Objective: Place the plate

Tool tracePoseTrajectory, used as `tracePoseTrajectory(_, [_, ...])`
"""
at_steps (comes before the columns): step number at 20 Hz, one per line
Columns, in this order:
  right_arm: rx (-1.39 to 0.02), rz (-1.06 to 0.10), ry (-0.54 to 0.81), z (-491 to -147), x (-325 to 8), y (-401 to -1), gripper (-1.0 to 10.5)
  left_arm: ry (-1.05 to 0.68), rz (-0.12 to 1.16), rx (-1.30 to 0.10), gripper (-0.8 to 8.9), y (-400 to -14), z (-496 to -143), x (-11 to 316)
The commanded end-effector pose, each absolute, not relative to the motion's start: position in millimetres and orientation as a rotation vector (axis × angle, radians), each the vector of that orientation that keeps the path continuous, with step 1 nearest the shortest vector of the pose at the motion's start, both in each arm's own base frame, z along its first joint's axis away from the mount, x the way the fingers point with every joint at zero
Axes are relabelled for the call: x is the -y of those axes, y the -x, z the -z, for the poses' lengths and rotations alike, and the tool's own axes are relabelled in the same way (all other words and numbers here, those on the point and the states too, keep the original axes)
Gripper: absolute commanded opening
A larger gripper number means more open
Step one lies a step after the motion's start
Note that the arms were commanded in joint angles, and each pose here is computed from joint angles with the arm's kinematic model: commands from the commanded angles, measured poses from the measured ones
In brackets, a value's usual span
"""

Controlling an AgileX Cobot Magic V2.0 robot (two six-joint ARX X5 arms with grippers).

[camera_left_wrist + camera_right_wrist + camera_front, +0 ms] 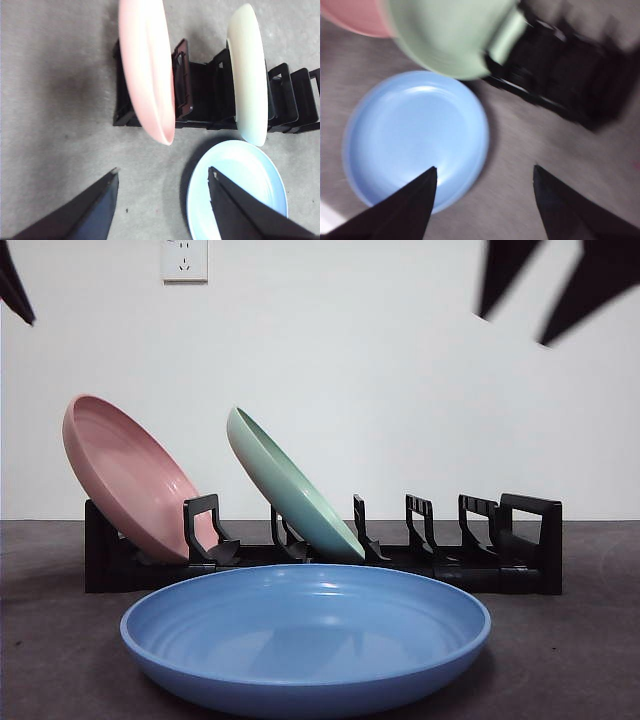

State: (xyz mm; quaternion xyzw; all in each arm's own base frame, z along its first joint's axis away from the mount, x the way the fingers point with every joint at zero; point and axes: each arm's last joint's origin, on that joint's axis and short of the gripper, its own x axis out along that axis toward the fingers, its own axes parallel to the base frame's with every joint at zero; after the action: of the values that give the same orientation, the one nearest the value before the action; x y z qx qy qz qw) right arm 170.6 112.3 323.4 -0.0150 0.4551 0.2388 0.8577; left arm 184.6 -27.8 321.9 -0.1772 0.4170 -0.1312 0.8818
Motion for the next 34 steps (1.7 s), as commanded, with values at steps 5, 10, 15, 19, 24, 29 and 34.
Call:
tracePoseTrajectory(5, [-1.013,-0.422,0.022,-321,-97,-177,3.0,0.211,0.202,-0.838,2.79,-233,-353,44])
tracePoseTrajectory(10, [-1.013,-0.423,0.024,-321,-97,-177,3.0,0.110,0.125,-0.919,2.80,-284,-356,59])
tracePoseTrajectory(15, [-1.010,-0.419,0.031,-321,-96,-177,3.0,0.091,0.114,-0.992,2.79,-317,-335,69])
tracePoseTrajectory(19, [-1.010,-0.417,0.032,-321,-96,-177,3.0,0.060,0.080,-1.023,2.63,-326,-323,70])
tracePoseTrajectory(24, [-1.005,-0.393,0.044,-321,-96,-177,3.0,0.031,0.090,-1.025,0.21,-327,-322,70])
tracePoseTrajectory(29, [-1.004,-0.394,0.043,-321,-96,-177,3.0,0.032,0.090,-1.024,0.18,-327,-322,70])
tracePoseTrajectory(34, [-1.004,-0.394,0.044,-321,-96,-177,3.0,0.007,0.046,-1.011,0.17,-323,-342,67])
